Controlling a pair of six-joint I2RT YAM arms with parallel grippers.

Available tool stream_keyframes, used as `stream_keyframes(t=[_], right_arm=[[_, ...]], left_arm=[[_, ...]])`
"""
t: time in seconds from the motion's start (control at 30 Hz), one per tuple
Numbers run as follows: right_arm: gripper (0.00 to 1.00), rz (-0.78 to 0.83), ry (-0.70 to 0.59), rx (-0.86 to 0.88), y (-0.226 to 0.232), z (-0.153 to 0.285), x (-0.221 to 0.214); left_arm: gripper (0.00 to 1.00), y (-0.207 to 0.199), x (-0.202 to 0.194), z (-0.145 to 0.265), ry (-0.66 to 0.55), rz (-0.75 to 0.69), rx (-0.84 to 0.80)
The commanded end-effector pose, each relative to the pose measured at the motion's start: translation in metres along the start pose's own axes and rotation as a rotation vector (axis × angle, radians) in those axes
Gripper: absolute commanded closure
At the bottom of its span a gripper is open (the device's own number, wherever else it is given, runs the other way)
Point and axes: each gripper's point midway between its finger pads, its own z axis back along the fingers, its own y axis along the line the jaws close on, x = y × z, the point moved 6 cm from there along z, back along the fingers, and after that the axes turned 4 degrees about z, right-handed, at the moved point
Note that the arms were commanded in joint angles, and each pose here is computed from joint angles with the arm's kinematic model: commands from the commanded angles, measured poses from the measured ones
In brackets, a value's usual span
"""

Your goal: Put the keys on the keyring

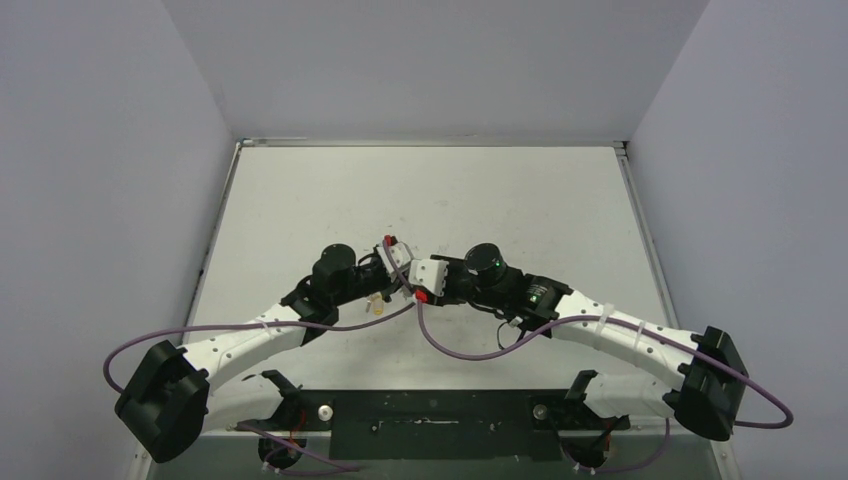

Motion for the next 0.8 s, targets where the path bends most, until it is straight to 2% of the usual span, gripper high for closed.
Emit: stream_keyframes(t=[0.0, 0.33, 0.53, 0.63, 0.77], right_arm=[[0.66, 0.011, -0.017, -0.061, -0.012, -0.006, 0.010], [0.73, 0.013, -0.056, -0.042, -0.015, -0.019, 0.019], [0.86, 0.010, -0.040, -0.051, -0.018, -0.024, 0.017], [0.85, 0.002, -0.021, -0.076, -0.019, -0.024, 0.014], [0.70, -0.016, -0.019, -0.143, -0.025, -0.020, 0.010]], left_arm=[[1.00, -0.002, 0.022, -0.005, -0.048, -0.046, -0.014], [1.00, -0.007, 0.021, -0.006, -0.050, -0.053, -0.029], [1.00, -0.007, 0.021, -0.006, -0.054, -0.059, -0.030], [1.00, -0.007, 0.021, -0.005, -0.056, -0.062, -0.032], [1.00, -0.008, 0.021, -0.004, -0.065, -0.064, -0.029]])
